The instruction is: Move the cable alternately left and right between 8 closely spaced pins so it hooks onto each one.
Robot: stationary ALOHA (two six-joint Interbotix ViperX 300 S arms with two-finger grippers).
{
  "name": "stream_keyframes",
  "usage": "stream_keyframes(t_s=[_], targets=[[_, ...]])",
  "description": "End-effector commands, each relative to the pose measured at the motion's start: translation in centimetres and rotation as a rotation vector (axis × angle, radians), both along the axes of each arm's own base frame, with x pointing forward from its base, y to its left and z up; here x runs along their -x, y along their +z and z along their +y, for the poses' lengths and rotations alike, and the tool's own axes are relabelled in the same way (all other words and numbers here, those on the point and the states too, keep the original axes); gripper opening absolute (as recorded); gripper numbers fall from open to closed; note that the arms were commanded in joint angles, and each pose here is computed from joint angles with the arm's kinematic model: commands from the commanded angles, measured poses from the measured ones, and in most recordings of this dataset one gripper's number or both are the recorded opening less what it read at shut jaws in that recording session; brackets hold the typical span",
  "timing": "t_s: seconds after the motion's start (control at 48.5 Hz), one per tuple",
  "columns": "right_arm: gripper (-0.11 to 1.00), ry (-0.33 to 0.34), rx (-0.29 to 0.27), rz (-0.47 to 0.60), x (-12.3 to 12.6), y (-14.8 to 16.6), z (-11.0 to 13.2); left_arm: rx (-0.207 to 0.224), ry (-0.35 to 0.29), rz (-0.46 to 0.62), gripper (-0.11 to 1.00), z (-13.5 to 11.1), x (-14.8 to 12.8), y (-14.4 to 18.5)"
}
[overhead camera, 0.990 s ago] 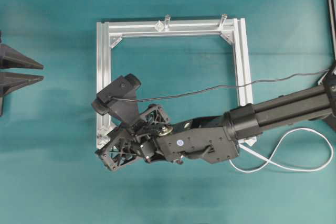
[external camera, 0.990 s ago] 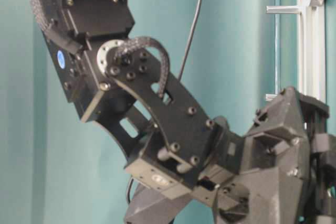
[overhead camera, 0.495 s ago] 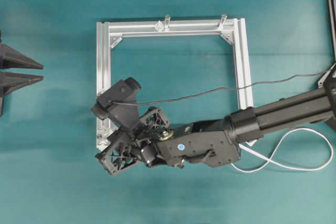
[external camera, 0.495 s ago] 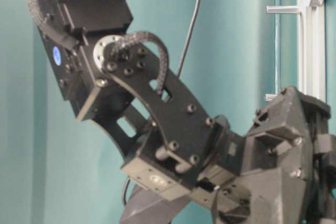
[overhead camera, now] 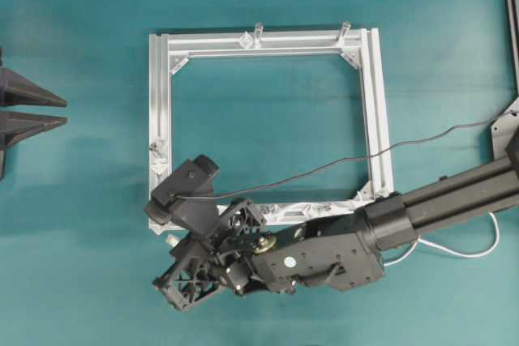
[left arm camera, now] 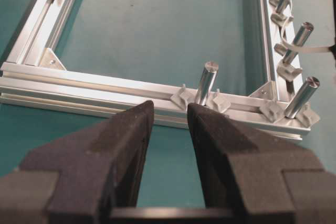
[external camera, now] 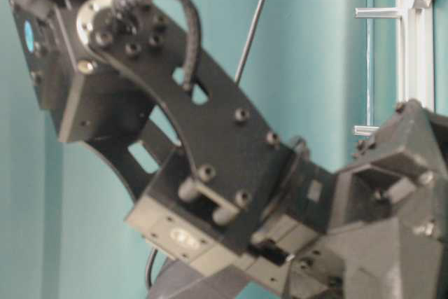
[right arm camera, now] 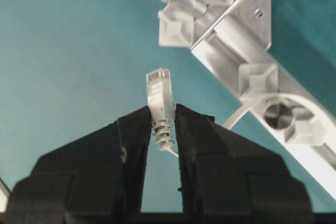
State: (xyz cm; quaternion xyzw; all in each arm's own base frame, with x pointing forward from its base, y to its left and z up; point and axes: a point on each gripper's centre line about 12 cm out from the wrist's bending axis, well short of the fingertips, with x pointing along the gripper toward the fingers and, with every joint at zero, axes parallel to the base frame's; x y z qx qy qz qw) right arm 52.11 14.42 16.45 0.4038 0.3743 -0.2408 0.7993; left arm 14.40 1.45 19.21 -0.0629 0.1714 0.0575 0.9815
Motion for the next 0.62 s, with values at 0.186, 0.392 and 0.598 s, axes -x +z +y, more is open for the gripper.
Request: stream_keyframes(t_s=[0.186,0.392,0.598], targets=[[0.18,0.006,-0.02,-0.051,-0.3,2.4,0.5,-0.002,-0.013,-0.02,0.36,-0.2,-0.3,0.9],[0.18,0.007,-0.023,-0.066,-0.9,2.5,0.5,-0.002,-0.015,-0.02,0.36,-0.2,-0.3,0.9],[0.18,0.02,-0.019,-0.094,-2.1,2.8,0.8,-0.002,-0.015,-0.021,0.36,-0.2,-0.3,0.9]])
